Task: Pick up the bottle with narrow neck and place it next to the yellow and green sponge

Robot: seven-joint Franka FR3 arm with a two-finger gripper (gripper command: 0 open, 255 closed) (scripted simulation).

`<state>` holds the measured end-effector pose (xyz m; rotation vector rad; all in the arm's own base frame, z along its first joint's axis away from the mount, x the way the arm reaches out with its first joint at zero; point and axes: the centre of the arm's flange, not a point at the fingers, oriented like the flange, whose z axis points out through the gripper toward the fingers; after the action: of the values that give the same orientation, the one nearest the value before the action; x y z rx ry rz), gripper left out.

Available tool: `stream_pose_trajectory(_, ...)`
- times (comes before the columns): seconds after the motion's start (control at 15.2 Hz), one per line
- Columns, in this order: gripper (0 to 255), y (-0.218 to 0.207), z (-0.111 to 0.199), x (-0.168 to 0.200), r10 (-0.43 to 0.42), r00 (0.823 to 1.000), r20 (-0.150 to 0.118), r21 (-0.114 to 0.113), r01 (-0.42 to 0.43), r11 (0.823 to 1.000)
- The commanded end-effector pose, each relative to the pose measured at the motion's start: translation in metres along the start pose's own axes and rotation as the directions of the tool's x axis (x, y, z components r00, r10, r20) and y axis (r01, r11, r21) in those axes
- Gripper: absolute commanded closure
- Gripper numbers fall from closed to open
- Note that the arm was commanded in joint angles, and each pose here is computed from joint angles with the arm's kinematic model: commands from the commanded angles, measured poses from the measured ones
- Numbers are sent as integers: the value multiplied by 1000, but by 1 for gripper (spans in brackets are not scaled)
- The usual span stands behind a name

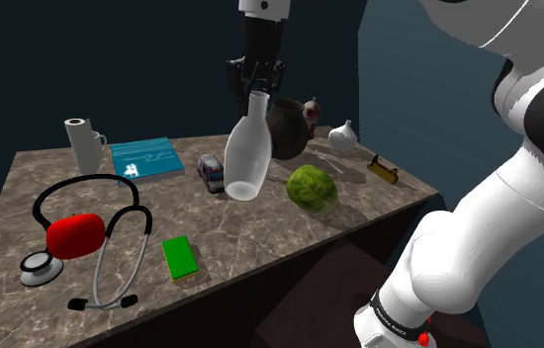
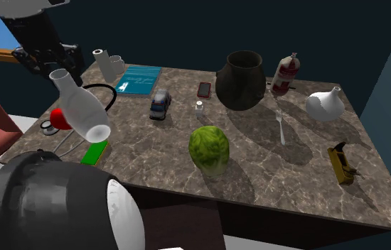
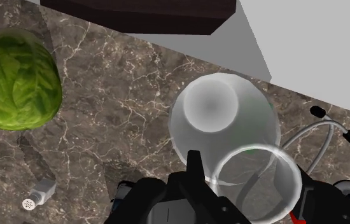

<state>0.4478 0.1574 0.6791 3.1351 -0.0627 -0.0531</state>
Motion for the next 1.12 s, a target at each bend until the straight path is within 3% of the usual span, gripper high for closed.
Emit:
stream_pose_trajectory(0.0, 255, 0, 11, 0, 0, 1000, -1, 0, 0, 1000)
stream_pose_trajectory(1.06, 255, 0, 96, 3, 0, 1000, -1, 0, 0, 1000)
